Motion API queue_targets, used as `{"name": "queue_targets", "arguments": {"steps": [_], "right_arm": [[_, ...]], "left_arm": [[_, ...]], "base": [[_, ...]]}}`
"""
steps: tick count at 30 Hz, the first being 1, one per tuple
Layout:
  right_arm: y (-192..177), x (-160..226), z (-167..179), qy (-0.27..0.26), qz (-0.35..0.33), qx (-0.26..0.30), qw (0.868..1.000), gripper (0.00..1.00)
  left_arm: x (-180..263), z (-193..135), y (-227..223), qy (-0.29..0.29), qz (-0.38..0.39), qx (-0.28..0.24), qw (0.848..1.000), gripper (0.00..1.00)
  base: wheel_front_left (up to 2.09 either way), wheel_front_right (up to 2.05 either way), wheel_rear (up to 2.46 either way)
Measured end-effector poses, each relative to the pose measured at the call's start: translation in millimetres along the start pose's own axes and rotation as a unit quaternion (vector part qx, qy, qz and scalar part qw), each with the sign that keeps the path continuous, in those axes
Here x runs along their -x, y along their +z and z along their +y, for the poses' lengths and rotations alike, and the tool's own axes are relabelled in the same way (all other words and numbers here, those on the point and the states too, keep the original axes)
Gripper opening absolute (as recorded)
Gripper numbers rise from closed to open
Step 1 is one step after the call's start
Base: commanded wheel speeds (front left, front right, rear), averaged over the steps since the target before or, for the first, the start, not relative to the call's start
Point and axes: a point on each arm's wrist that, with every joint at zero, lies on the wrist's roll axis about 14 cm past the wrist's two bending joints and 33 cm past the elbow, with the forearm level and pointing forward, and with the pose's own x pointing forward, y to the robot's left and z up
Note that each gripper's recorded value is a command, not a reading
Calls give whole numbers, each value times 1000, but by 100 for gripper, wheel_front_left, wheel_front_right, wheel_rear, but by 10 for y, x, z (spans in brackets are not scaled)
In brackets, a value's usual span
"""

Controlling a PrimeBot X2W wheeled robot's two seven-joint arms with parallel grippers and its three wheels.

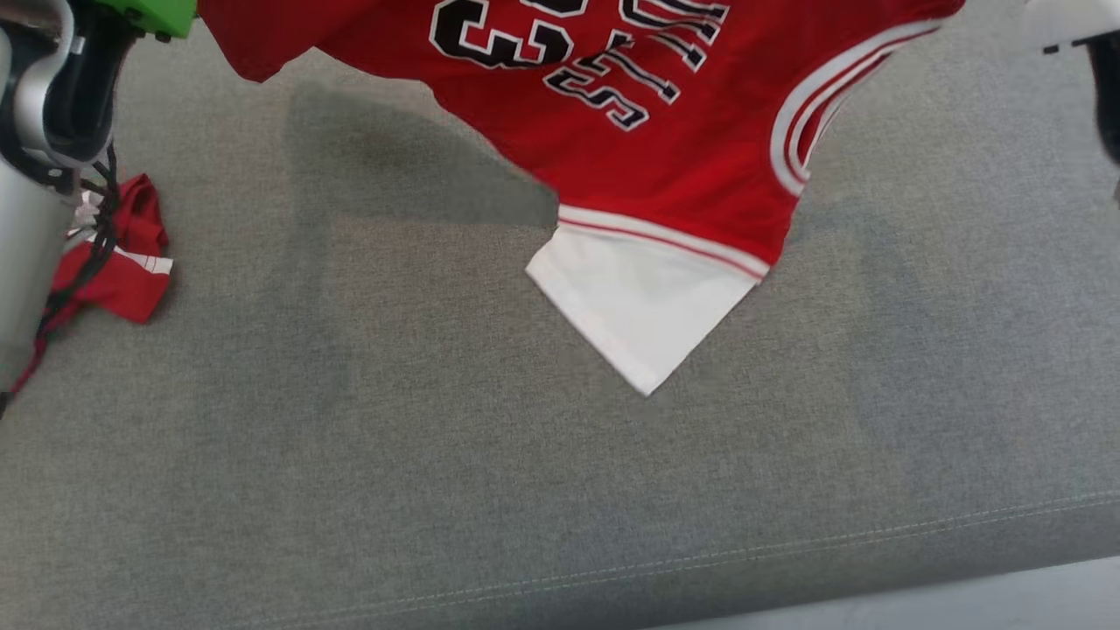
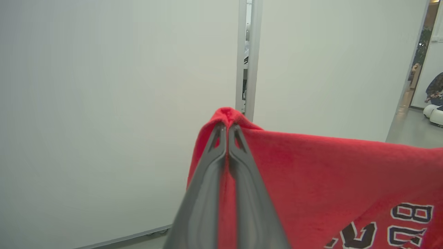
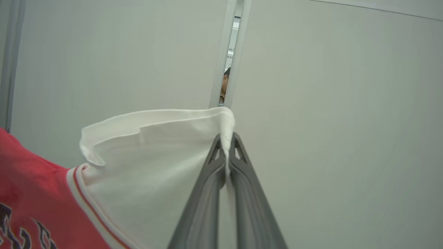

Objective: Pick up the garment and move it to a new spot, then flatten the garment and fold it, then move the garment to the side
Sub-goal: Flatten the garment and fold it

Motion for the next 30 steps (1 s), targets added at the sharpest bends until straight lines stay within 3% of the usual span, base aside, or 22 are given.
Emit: {"name": "queue_targets", "arguments": {"steps": [7, 14, 19, 30], "right_arm": [[832, -201, -30, 16, -68, 53, 996, 0], [1340, -271, 41, 33, -101, 81, 991, 0], [1314, -305, 109, 48, -82, 85, 992, 0], [645, -721, 175, 57, 1, 47, 997, 0]], "left_arm": [[96, -148, 599, -15, -43, -31, 998, 0], [239, -273, 1027, -17, -74, -58, 995, 0], [287, -330, 1096, -21, -77, -60, 995, 0], [-70, 2, 639, 21, -27, -37, 999, 0]], "base": [[0, 0, 0], [0, 0, 0], [0, 0, 0], [0, 0, 0]]}}
